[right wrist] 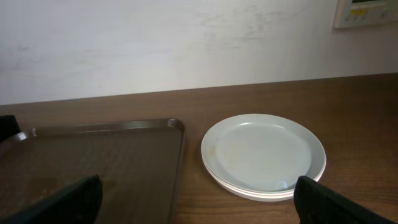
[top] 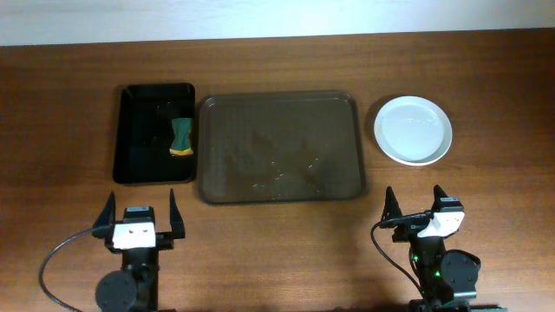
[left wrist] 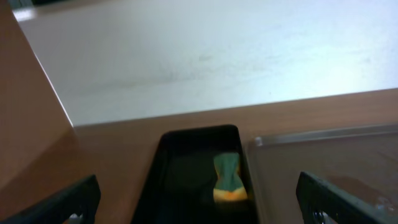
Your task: Clean dirty plates on tray and stack at the side
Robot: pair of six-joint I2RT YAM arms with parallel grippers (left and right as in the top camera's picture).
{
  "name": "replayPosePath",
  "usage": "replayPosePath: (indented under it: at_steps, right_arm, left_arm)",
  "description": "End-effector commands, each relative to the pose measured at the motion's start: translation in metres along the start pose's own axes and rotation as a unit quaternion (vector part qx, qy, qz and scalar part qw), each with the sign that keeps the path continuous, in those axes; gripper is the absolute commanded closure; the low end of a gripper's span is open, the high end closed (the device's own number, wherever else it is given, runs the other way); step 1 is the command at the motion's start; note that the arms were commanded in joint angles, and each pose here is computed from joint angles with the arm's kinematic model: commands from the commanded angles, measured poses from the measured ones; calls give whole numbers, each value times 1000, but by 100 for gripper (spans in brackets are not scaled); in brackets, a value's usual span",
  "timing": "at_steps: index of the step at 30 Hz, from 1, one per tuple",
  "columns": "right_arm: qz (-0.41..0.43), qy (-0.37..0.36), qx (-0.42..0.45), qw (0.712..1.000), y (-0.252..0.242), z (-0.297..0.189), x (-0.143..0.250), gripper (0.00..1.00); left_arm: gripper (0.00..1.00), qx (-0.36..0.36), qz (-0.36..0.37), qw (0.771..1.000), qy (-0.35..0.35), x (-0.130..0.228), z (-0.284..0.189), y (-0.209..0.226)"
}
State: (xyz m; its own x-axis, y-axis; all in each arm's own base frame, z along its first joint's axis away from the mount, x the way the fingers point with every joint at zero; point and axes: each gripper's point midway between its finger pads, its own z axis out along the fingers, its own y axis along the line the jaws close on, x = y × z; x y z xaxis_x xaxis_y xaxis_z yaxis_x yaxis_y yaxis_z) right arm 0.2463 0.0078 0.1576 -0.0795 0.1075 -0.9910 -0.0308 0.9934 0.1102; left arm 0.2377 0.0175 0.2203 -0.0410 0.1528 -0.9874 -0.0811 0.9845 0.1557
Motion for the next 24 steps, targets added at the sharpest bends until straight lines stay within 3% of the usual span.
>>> replayPosePath:
  at_steps: [1, 11, 24]
  right_arm:
    - [2, 1, -4, 1000, 1, 0, 2, 2]
    - [2, 1, -4, 1000, 1, 0, 2, 2]
    - [2, 1, -4, 1000, 1, 0, 2, 2]
  left_arm:
    - [1, 0, 50, 999, -21, 13, 1, -3]
    - [1, 1, 63, 998, 26, 64, 9, -8]
    - [1, 1, 63, 998, 25, 63, 9, -8]
